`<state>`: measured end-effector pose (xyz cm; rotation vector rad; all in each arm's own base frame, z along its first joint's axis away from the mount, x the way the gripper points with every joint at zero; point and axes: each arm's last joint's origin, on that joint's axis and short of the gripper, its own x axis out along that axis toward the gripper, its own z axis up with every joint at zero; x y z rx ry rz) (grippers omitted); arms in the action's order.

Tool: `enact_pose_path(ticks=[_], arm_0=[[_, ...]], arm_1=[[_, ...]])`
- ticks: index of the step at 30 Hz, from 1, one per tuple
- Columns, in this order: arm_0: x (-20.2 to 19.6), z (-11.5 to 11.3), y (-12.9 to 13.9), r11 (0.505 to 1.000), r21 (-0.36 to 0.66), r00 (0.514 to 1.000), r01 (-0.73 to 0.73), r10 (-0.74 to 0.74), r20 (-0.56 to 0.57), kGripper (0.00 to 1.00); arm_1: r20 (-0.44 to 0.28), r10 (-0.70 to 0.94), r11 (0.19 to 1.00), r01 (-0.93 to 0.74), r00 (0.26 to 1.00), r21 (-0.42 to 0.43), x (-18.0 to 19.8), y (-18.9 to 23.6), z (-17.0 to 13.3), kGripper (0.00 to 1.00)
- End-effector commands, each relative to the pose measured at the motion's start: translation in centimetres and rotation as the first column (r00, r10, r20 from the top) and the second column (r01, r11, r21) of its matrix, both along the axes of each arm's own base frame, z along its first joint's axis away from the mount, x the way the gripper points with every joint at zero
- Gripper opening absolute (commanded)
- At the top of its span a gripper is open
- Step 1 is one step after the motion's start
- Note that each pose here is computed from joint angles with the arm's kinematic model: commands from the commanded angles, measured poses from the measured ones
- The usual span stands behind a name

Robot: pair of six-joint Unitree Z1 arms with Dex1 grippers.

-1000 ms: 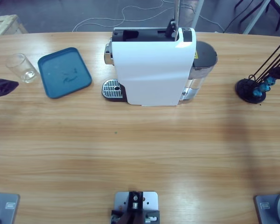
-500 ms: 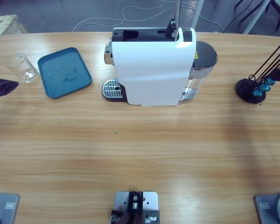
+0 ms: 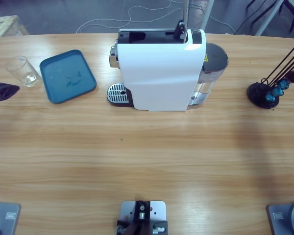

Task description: Pour coffee

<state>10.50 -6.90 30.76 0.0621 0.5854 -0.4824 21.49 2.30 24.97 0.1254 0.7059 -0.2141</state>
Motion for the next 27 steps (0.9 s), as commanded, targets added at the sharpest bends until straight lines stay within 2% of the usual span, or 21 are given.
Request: enact_pose_path(ticks=[1,9,11,16,23,27], arm_0=[[-0.4,-1.0,0.3,1.000,0.025,1.000,-0.003,0.003,-0.005,0.881],[-0.4,-1.0,0.3,1.000,0.025,1.000,-0.003,0.003,-0.005,0.881],[-0.4,-1.0,0.3,1.000,0.025,1.000,-0.003,0.003,-0.005,0.881],[-0.3,-1.0,0.3,1.000,0.026,1.000,-0.003,0.003,-0.006,0.881],[-0.3,-1.0,0.3,1.000,0.025,1.000,-0.003,0.003,-0.005,0.881],[-0.3,-1.0,0.3,1.000,0.025,1.000,-0.003,0.003,-0.005,0.881]], arm_1=[[-0.061,-0.005,1.000,0.005,0.998,0.004,0.8,-0.3,-1.6,0.172],[-0.063,-0.005,1.000,0.005,0.998,0.004,0.8,-0.2,-1.7,0.172],[-0.062,-0.009,1.000,0.009,0.998,-0.002,0.8,-0.3,-1.7,0.045],[-0.059,-0.017,1.000,0.016,0.998,-0.022,0.5,-0.4,-1.6,0.000],[-0.024,-0.001,0.999,0.000,1.000,-0.038,-1.1,-0.6,-0.4,0.000],[0.010,0.004,0.999,-0.004,1.000,-0.039,-2.5,-0.7,1.5,0.000]])
